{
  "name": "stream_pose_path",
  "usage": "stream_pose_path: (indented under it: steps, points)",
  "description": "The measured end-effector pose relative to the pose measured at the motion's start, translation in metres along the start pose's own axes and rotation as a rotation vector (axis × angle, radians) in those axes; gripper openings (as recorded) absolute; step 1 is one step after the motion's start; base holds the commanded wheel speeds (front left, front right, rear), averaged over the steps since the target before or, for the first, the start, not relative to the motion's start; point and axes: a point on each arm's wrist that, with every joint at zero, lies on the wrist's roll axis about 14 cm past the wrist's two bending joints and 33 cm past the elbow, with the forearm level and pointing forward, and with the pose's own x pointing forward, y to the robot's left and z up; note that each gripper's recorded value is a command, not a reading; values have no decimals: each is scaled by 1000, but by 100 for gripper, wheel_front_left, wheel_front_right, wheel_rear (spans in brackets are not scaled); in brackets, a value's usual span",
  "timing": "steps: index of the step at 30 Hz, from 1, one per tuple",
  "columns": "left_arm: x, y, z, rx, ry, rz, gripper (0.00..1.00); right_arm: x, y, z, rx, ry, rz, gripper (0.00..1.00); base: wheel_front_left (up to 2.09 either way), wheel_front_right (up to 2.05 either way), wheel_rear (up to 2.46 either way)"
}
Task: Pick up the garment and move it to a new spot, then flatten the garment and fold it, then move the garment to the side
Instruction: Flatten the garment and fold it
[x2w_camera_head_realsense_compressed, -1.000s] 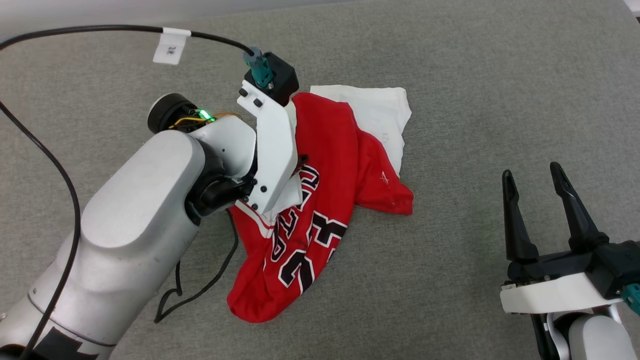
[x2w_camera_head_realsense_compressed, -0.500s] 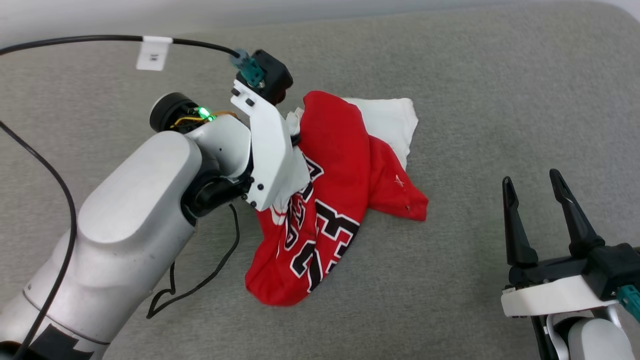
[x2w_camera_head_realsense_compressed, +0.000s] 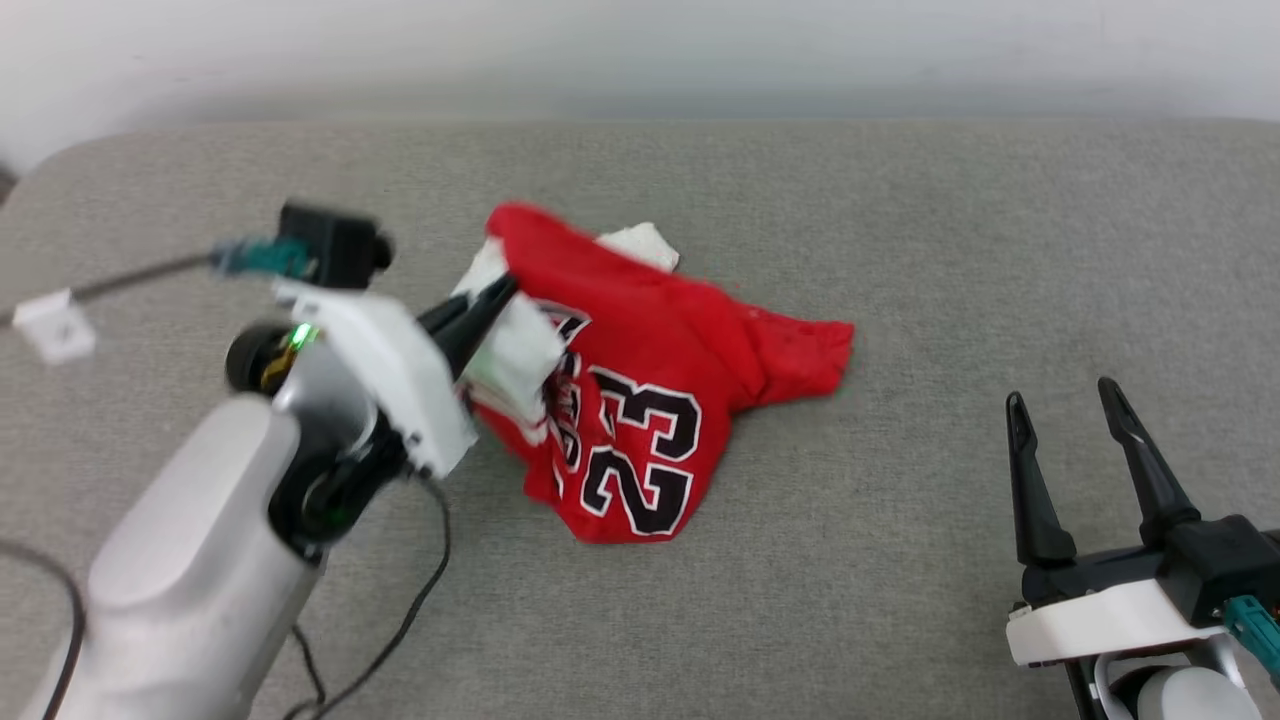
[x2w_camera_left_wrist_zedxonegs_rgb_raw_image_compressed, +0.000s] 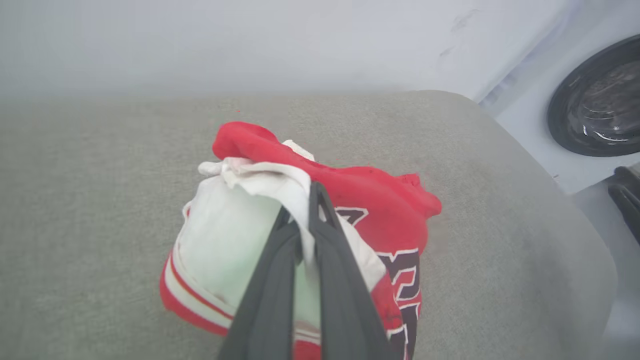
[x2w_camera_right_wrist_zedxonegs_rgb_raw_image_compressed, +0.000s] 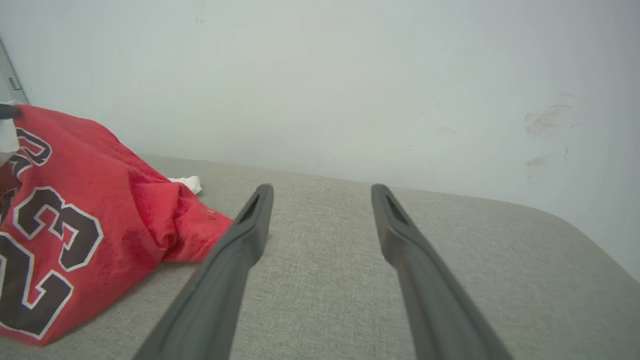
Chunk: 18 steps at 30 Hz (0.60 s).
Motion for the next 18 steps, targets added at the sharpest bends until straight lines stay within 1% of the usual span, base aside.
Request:
stream_pose_path:
  steps: [2, 5, 6, 7, 10, 13, 15, 18]
  points:
    - [-16, 17, -18, -54, -10, 59, 0, 0, 2, 1, 2, -1, 6, 100, 0, 0, 0]
    - [-40, 32, -63, -134, 43, 129, 0, -1, 7, -2, 2, 6, 19, 100, 0, 0, 0]
    - [-47, 34, -78, -138, 72, 150, 35, 0, 9, -2, 0, 6, 25, 100, 0, 0, 0]
    - [-54, 38, -92, -139, 97, 175, 100, 1, 11, -1, 1, 4, 33, 100, 0, 0, 0]
    - [-74, 46, -124, -121, 157, 242, 100, 4, 19, -1, -2, 1, 55, 100, 0, 0, 0]
    - [-90, 52, -146, -109, 188, 300, 100, 6, 25, 1, 1, -6, 74, 100, 0, 0, 0]
    - [-95, 55, -148, -99, 170, 329, 100, 7, 29, 4, -3, -12, 87, 100, 0, 0, 0]
    - [-102, 62, -130, -70, 64, 385, 100, 6, 34, 6, -6, -17, 99, 100, 0, 0, 0]
